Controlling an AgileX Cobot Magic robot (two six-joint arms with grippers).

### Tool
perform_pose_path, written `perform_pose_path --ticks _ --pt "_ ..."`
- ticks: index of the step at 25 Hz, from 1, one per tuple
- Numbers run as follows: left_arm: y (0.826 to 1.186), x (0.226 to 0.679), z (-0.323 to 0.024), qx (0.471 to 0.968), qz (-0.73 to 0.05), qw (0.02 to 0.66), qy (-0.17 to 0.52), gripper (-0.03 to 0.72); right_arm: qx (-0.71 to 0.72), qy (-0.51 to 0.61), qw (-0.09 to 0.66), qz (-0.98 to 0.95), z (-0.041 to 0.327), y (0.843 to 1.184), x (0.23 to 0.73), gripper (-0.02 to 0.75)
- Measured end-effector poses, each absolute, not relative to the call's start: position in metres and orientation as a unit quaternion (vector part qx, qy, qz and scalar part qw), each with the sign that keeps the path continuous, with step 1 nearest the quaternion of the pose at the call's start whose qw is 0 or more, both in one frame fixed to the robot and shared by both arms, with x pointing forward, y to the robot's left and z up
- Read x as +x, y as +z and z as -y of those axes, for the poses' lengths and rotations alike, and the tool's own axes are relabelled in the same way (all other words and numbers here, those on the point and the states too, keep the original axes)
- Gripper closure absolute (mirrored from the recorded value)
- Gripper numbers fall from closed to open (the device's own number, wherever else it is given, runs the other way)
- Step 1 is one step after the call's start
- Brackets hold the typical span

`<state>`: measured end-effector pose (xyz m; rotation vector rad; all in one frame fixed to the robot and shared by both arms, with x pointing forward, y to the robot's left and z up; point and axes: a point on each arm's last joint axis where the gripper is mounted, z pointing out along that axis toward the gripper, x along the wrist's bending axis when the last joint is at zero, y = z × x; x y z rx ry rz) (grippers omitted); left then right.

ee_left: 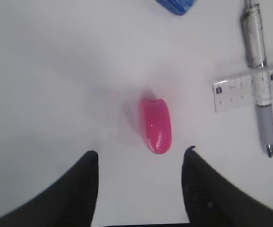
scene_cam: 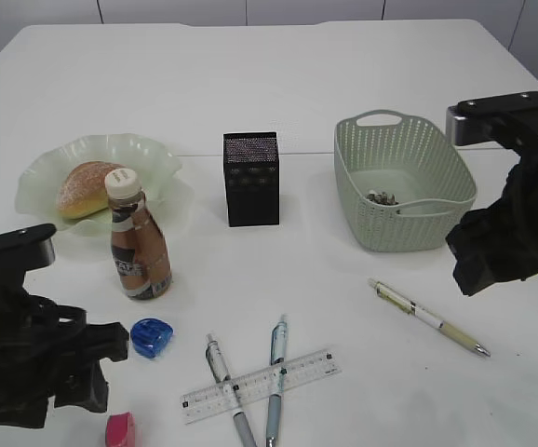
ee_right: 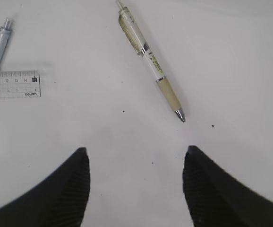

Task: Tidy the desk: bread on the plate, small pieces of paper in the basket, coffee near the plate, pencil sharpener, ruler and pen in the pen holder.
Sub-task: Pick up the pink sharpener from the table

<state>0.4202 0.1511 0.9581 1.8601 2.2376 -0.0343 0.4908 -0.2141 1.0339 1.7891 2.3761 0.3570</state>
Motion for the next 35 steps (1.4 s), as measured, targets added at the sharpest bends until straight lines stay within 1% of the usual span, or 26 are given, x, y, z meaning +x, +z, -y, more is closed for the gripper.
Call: perform_pose_path --ticks 6,8,11,16,35 --pt "0.955 0.427 -0.147 0.585 -0.800 0.133 -0.005 0.282 0.596 0.119 0.072 -0.791 0.214 1.034 0.491 0.281" --pt "0.949 0.429 -0.146 0.579 -0.806 0.124 -0.005 0.296 0.596 0.120 0.072 -0.791 0.214 1.034 0.491 0.280" --pt "0.942 0.428 -0.142 0.582 -0.805 0.114 -0.005 0.302 0.596 0.120 0.072 -0.791 0.214 1.034 0.491 0.280" --pt "0.937 0.426 -0.132 0.588 -0.799 0.121 -0.010 0.304 0.596 0.120 0.072 -0.791 0.214 1.034 0.491 0.280" --pt "0.910 0.431 -0.127 0.584 -0.806 0.093 -0.012 0.306 0.596 0.118 0.070 -0.791 0.214 1.034 0.490 0.281"
